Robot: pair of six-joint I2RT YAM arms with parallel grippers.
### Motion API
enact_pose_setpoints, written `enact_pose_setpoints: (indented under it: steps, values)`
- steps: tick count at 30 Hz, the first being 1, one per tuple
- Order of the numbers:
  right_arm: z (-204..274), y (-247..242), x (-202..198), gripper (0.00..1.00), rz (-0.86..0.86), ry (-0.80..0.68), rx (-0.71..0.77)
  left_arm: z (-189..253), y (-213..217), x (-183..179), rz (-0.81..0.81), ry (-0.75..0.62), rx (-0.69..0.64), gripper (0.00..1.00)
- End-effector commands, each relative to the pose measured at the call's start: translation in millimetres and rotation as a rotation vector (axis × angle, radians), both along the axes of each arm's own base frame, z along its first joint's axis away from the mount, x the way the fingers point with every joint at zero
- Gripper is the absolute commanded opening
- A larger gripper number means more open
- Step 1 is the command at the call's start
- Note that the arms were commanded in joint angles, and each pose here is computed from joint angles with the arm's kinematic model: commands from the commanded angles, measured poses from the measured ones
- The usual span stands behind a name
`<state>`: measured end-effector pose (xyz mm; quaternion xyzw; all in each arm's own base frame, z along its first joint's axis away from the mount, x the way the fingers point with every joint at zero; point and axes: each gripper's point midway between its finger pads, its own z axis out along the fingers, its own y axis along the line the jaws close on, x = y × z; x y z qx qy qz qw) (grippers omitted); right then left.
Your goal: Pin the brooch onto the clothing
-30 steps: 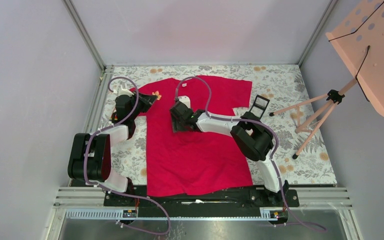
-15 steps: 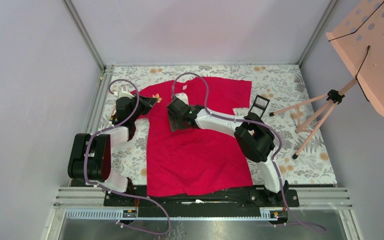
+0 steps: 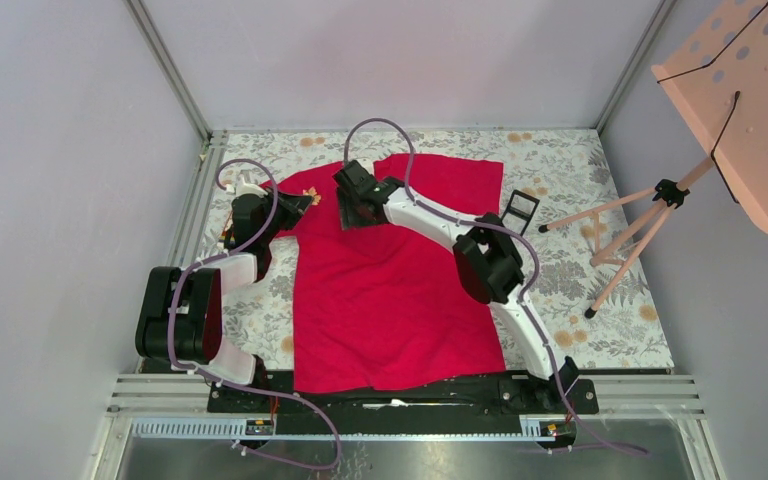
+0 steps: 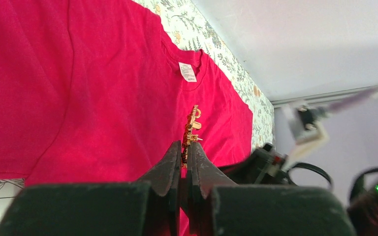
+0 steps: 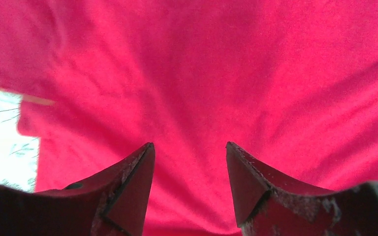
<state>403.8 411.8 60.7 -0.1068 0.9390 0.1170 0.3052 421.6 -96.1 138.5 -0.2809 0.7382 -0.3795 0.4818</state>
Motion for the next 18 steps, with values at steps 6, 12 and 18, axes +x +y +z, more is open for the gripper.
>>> enact_pose_setpoints:
  steps: [6, 12, 18]
  values:
    - [-16.6, 7.9, 3.4, 0.58, 0.065, 0.065, -0.059, 13.6, 4.7, 5.4, 0.019, -0.063, 0.001, 0.0]
    - [-30.6, 10.6, -0.5, 0.55, 0.076, 0.098, -0.058, 13.3, 3.9, 3.9, 0.016, -0.062, -0.007, 0.0]
    - [-36.1, 11.8, 0.8, 0.46, 0.078, 0.102, -0.066, 11.2, 3.9, 3.6, 0.018, -0.059, -0.009, 0.0]
